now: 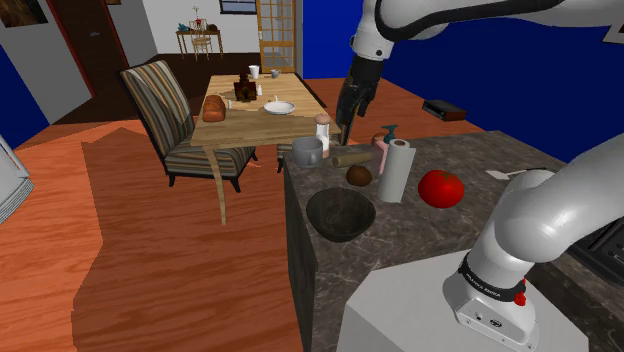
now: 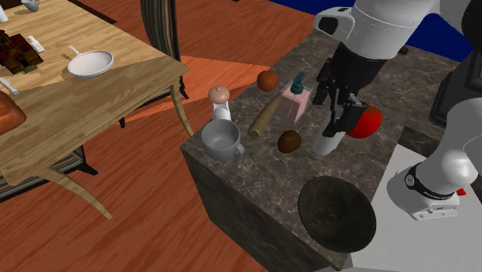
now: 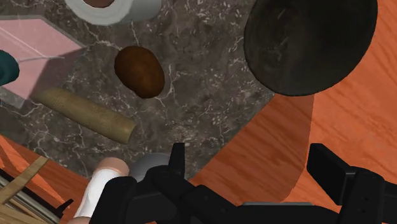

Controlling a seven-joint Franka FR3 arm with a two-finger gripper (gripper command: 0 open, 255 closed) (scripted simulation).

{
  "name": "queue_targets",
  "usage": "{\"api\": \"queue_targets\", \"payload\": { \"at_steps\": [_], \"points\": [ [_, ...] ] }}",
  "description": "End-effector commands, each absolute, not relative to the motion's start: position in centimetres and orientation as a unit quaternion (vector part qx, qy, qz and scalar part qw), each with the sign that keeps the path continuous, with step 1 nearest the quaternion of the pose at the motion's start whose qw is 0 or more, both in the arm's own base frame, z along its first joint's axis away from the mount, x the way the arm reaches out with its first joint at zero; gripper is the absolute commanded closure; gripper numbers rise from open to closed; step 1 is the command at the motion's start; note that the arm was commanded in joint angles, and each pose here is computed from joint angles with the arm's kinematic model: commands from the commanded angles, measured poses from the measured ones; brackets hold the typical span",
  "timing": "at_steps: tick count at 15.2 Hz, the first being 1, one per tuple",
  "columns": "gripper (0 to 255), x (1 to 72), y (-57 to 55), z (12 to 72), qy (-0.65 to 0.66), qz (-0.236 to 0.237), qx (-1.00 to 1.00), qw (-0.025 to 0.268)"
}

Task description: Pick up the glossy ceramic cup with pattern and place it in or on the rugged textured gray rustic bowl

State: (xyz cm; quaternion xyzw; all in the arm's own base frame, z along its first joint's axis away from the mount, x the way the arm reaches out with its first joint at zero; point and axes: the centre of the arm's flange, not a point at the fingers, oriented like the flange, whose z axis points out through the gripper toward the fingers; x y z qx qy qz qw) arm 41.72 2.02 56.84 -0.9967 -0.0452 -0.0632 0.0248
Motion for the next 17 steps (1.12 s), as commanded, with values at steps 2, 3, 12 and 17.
{"api": "queue_targets", "payload": {
  "at_steps": [2,3,12,17],
  "points": [
    [0,45.1,2.1,54.5,-0.048,-0.06,-0.997,0.019],
    [0,46.2,2.1,53.7,-0.049,-0.059,-0.997,0.018],
    [0,55.9,1.3,46.5,-0.056,-0.047,-0.997,0.001],
    [0,61.2,0.8,42.4,-0.06,-0.041,-0.997,-0.008]
  ]
}}
